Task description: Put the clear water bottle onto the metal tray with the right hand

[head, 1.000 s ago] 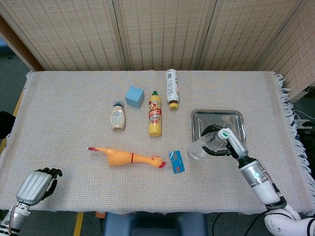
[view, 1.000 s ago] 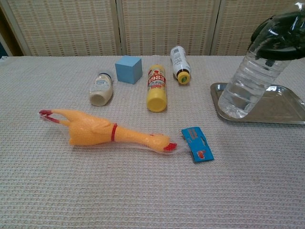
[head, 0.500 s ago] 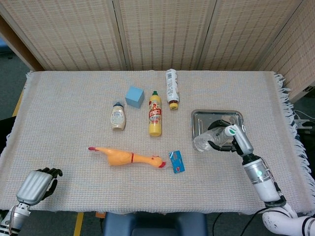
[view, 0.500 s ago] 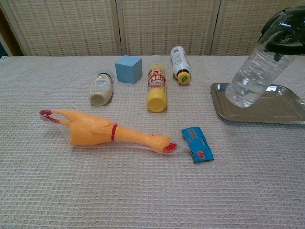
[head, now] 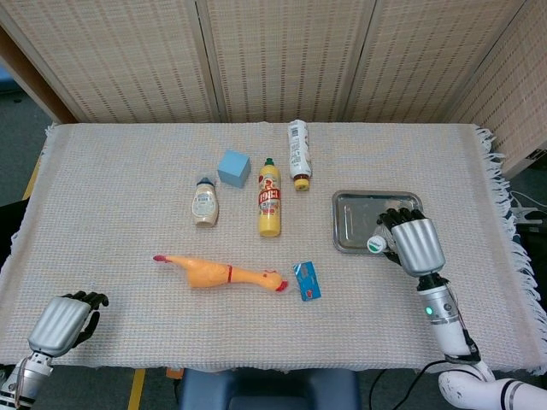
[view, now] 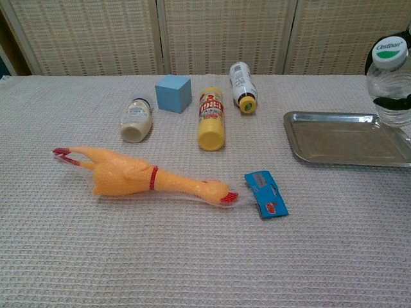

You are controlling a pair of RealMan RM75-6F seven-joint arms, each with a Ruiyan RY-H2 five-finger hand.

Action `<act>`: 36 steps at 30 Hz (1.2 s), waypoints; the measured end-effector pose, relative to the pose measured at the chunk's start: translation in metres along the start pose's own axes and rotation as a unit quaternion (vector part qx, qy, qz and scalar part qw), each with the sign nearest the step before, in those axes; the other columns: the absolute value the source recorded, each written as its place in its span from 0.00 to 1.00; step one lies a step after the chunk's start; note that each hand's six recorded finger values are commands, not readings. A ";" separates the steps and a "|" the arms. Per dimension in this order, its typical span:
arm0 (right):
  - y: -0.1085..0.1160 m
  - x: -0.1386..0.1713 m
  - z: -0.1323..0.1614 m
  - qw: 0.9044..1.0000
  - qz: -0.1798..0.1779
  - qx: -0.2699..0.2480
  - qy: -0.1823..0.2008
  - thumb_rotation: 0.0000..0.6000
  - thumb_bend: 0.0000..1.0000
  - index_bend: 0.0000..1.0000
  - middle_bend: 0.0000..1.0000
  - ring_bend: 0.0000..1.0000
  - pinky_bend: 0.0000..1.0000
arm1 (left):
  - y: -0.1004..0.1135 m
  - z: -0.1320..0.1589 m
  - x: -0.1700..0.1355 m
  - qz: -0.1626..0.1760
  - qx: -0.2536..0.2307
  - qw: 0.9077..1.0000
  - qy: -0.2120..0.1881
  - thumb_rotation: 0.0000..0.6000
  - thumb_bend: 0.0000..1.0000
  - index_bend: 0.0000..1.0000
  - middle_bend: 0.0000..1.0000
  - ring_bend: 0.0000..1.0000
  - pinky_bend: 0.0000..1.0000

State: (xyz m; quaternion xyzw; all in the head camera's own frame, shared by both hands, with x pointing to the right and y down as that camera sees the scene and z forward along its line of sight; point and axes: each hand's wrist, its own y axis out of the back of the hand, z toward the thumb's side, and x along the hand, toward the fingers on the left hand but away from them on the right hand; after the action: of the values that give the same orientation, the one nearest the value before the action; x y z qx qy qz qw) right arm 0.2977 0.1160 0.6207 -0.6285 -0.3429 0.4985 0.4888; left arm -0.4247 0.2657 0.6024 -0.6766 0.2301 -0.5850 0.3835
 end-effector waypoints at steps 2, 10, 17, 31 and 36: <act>-0.001 0.001 0.003 1.000 0.016 -0.021 0.010 1.00 0.06 0.84 0.60 0.46 0.55 | 0.000 0.000 0.000 -0.001 0.000 1.000 0.000 1.00 0.61 0.41 0.48 0.45 0.61; -0.003 0.005 0.006 0.962 0.062 -0.265 0.026 1.00 0.06 0.84 0.60 0.46 0.55 | 0.000 0.000 0.000 0.000 0.000 1.000 0.001 1.00 0.61 0.41 0.48 0.45 0.61; -0.005 0.009 -0.003 0.929 0.065 -0.365 0.012 1.00 0.06 0.84 0.60 0.46 0.55 | -0.001 0.000 0.001 0.000 0.000 1.000 0.000 1.00 0.61 0.41 0.48 0.45 0.61; 0.071 -0.005 0.019 0.942 0.014 -0.331 0.052 1.00 0.06 0.84 0.60 0.46 0.56 | -0.004 0.002 0.002 -0.008 0.004 1.000 -0.002 1.00 0.61 0.41 0.48 0.45 0.61; 0.099 -0.005 0.025 0.948 -0.001 -0.313 0.054 1.00 0.06 0.84 0.60 0.46 0.56 | -0.004 0.002 0.002 -0.006 0.005 1.000 -0.002 1.00 0.61 0.41 0.48 0.45 0.61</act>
State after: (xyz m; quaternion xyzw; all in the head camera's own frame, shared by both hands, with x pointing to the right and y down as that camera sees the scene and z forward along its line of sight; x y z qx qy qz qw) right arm 0.2669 0.0901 0.5267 -0.7758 -0.4554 0.3304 0.2857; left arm -0.4227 0.2669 0.6066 -0.6770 0.2223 -0.5873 0.3837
